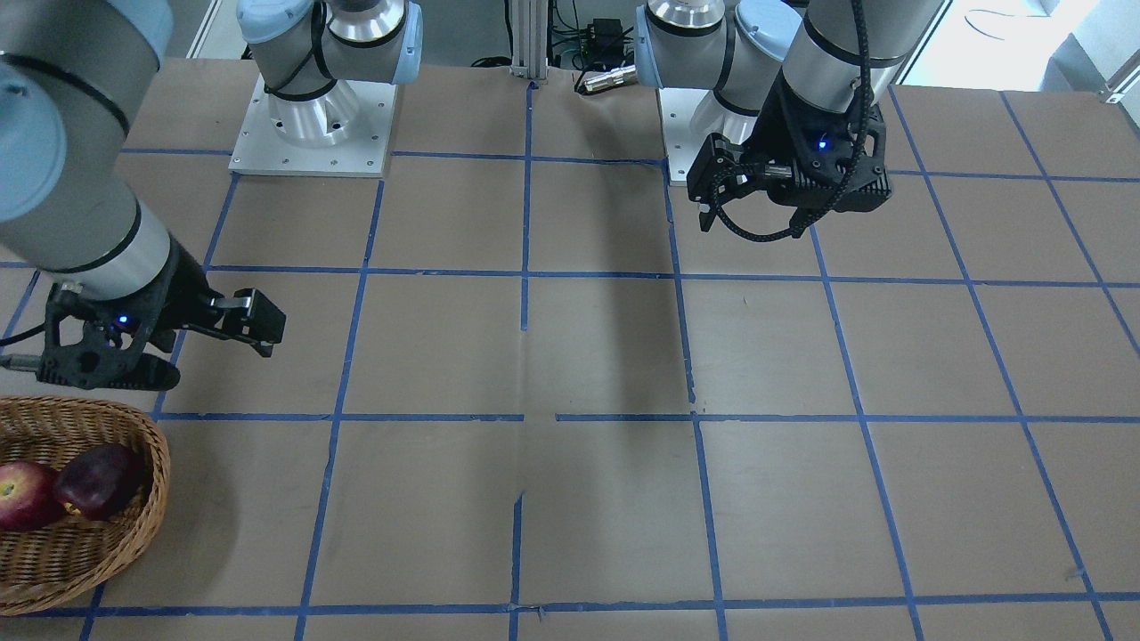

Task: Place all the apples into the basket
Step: 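Open the right gripper and withdraw it from the basket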

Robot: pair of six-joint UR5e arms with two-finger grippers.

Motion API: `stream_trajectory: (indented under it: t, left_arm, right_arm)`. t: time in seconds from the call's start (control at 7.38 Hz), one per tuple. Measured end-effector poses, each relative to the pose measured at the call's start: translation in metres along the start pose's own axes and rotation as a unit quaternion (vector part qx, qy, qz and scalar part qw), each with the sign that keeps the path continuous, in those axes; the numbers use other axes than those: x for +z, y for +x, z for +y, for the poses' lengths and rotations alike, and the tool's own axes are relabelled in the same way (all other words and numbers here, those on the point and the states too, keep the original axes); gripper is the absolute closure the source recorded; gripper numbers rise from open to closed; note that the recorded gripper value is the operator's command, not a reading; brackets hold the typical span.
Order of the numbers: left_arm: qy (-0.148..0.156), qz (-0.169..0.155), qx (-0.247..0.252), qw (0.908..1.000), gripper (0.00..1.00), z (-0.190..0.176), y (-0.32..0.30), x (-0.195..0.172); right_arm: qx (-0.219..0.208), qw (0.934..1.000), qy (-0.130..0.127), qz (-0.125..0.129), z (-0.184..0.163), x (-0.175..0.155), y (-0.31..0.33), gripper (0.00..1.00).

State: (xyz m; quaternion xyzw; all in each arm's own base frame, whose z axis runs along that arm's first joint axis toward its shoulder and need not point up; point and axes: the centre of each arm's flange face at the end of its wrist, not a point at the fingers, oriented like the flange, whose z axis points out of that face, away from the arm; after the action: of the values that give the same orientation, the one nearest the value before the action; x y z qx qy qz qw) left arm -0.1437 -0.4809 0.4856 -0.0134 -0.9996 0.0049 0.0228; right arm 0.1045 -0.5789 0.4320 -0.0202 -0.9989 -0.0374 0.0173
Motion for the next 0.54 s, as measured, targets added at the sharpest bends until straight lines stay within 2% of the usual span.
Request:
stream_trajectory:
  t: [0.27,0.54]
  left_arm:
    - [0.000,0.000,0.000,1.0000,0.00,0.000,0.000,0.000]
    - [0.000,0.000,0.000,1.0000,0.00,0.000,0.000,0.000]
  right_arm:
    - [0.004,0.9999,0.015,0.000,0.064,-0.020,-0.011,0.00]
    - [0.004,0.9996,0.027,-0.003,0.099,-0.029,-0.012,0.00]
